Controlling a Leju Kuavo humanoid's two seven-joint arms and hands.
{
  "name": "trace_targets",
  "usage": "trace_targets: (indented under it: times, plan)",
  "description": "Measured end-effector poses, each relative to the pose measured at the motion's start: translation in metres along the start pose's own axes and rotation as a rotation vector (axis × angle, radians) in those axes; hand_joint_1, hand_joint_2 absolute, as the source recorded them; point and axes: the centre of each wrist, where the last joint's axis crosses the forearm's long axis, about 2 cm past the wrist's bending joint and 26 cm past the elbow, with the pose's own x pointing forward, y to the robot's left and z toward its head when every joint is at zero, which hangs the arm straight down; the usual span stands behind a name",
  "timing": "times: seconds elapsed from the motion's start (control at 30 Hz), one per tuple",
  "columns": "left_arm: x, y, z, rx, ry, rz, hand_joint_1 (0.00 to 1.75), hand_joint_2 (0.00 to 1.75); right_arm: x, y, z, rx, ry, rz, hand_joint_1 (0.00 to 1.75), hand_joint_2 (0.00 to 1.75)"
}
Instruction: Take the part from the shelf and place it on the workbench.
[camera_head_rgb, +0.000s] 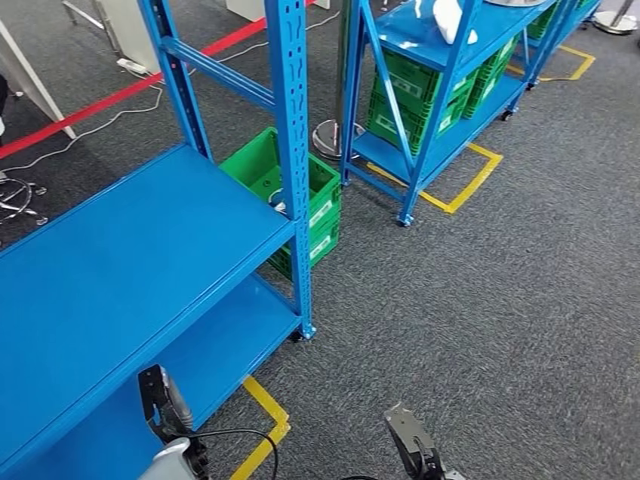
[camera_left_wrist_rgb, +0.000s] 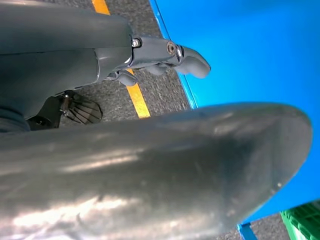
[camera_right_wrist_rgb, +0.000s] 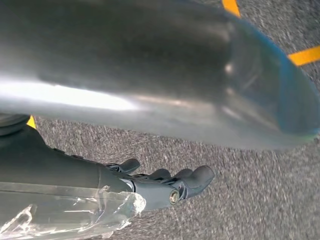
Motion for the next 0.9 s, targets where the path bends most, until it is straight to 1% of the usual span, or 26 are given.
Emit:
trace_targets:
  times: [0.23, 0.53, 0.9]
  plan:
    - [-0.002, -0.008, 0.005, -0.039, 0.001, -0.036, 0.00, 0.00, -0.005, 0.001, 0.003, -0.003, 0.038, 0.004, 0.00, 0.00]
    - [-0.003, -0.011, 0.007, -0.049, -0.002, -0.051, 0.00, 0.00, -0.011, 0.001, 0.005, -0.002, 0.051, 0.004, 0.00, 0.00]
    - [-0.002, -0.014, 0.007, -0.057, -0.004, -0.051, 0.00, 0.00, -0.010, 0.000, 0.005, -0.004, 0.049, 0.006, 0.00, 0.00]
